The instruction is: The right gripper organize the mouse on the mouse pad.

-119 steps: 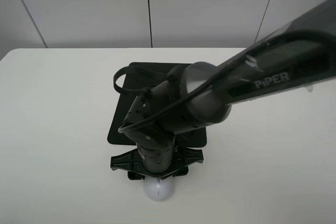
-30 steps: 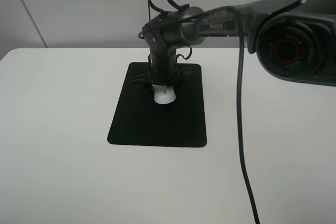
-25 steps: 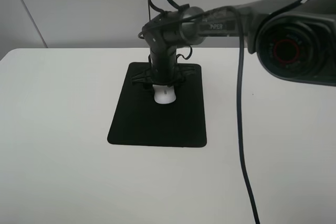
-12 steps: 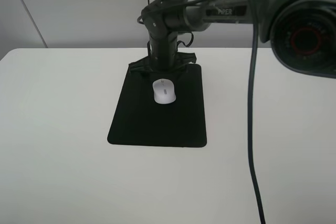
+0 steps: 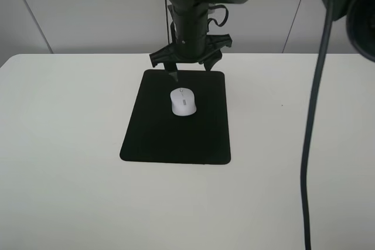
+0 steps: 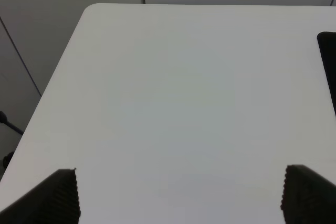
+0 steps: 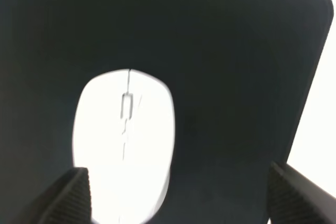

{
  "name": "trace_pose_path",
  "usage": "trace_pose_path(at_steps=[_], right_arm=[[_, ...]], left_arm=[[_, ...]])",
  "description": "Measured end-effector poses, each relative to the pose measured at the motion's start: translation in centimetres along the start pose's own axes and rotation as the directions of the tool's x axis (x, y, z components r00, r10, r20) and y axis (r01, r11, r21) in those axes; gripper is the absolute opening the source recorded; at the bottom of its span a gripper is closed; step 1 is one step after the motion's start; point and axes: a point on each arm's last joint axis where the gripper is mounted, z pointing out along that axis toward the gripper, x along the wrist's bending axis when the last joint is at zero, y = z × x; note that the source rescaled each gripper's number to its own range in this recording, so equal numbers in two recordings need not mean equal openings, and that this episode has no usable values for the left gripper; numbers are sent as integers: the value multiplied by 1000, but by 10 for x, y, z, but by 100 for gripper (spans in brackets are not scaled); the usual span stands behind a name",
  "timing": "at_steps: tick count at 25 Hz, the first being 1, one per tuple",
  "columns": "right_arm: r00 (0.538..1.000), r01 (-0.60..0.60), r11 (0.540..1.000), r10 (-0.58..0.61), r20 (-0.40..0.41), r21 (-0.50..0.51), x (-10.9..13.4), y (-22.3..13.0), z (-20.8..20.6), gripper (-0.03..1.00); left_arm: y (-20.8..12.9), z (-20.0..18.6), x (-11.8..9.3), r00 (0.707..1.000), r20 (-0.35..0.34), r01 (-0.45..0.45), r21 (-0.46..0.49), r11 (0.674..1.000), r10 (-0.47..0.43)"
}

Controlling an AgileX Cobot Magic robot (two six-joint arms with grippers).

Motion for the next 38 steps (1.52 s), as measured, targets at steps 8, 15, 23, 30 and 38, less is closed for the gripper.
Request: trace_pose_path(at_steps=[8, 15, 23, 30, 38], right_arm=[[997, -70, 997, 71, -39, 34, -58, -34, -21, 54], [972, -230, 972, 232, -44, 44, -134, -98, -42, 73], [910, -414, 905, 412, 42, 97, -207, -175, -70, 74], [885, -464, 886, 463, 49, 13, -228, -220, -116, 74], [888, -452, 867, 460, -15, -209, -225, -269, -174, 74]], left_arm=[[0, 0, 0, 1000, 0, 0, 0, 1000, 0], [0, 0, 0, 1000, 0, 0, 0, 1000, 0], [0, 0, 0, 1000, 0, 0, 0, 1000, 0], [0, 0, 0, 1000, 0, 0, 0, 1000, 0], [0, 0, 0, 1000, 0, 0, 0, 1000, 0]])
